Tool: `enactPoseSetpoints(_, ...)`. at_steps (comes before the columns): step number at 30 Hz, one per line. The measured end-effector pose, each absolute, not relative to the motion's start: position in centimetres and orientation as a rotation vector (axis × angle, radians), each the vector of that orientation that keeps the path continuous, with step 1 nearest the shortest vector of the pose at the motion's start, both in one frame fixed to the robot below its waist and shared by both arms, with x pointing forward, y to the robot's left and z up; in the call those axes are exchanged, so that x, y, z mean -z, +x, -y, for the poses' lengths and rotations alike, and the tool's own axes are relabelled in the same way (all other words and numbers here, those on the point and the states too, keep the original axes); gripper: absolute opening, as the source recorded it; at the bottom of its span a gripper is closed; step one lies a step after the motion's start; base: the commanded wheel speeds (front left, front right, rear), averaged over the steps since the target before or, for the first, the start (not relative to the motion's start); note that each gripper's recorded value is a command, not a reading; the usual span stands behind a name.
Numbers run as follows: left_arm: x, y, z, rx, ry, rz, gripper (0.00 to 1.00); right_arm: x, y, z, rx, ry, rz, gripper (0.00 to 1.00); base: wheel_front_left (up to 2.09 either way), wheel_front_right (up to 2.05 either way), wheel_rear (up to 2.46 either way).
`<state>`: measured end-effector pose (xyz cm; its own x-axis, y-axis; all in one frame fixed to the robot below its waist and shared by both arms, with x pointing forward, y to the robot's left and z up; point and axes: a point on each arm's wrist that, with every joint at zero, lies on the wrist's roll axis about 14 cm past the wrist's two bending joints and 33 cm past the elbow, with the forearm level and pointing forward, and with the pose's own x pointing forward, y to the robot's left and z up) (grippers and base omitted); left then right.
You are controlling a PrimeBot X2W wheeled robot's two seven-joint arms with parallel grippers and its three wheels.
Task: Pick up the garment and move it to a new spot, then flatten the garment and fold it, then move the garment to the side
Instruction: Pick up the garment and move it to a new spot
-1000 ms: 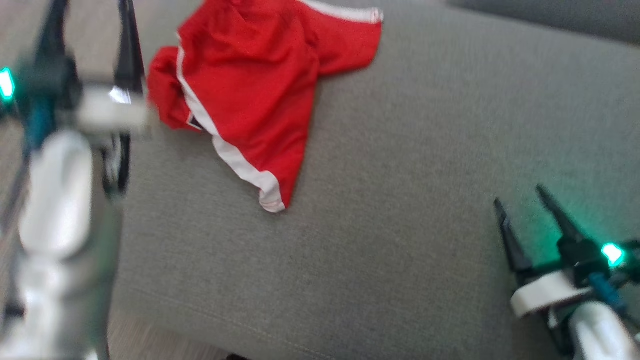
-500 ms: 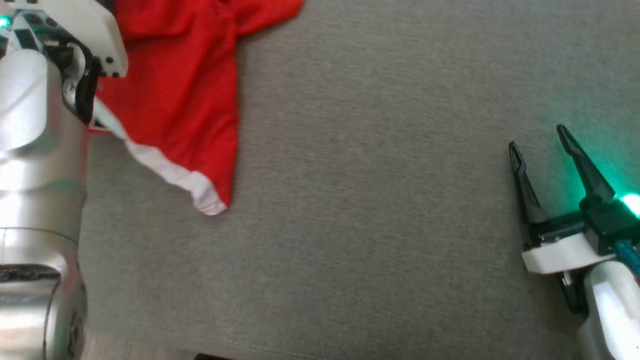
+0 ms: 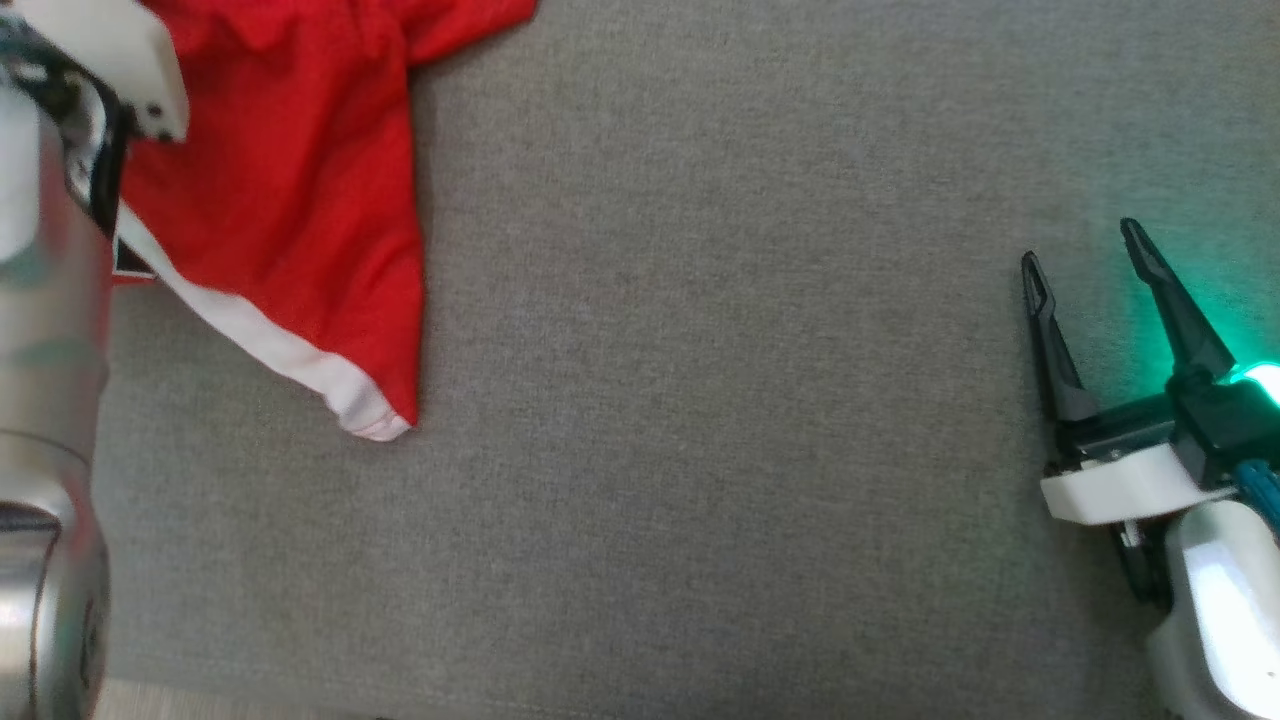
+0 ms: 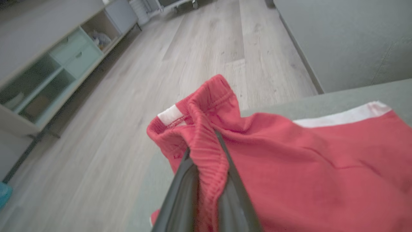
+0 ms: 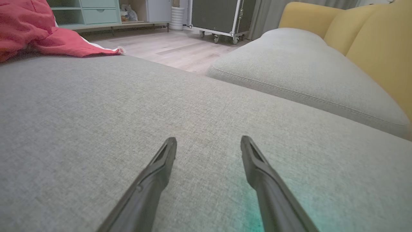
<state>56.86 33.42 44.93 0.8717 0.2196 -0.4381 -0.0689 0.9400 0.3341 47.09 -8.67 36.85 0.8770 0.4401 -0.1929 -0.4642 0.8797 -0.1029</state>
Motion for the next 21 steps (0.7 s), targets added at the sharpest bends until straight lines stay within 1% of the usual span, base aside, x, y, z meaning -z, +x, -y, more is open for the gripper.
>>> enactPoseSetpoints(3, -48.9, 58.4, -32.3, -0.111, 0.378, -0.376, 0.0, -37.6, 46.9, 8.6, -0.455, -0.129, -0.165, 1.0, 0.0, 0.0, 0.0)
enactPoseSetpoints(6, -53.5, 59.8, -30.6, -0.057, 0.451, -0.261, 0.0, -38.1, 45.9, 8.7, -0.429, -0.112, -0.181, 1.0, 0.0, 0.0, 0.0)
enactPoseSetpoints(9, -58.6, 61.3, -27.3, 0.017, 0.513, -0.123, 0.0, -39.3, 44.9, 9.2, -0.39, -0.086, -0.174, 1.0, 0.0, 0.0, 0.0)
enactPoseSetpoints(10, -58.6, 61.3, -27.3, 0.017, 0.513, -0.123, 0.0, -39.3, 44.9, 9.2, -0.39, -0.086, -0.174, 1.0, 0.0, 0.0, 0.0)
enactPoseSetpoints(14, -64.7, 62.3, -20.7, 0.153, 0.571, 0.068, 0.0, -40.8, 43.3, 10.8, -0.321, -0.062, -0.164, 1.0, 0.0, 0.0, 0.0)
enactPoseSetpoints(21, -70.8, 60.7, -8.9, 0.397, 0.574, 0.298, 0.0, -43.4, 39.2, 15.3, -0.172, -0.043, -0.137, 1.0, 0.0, 0.0, 0.0)
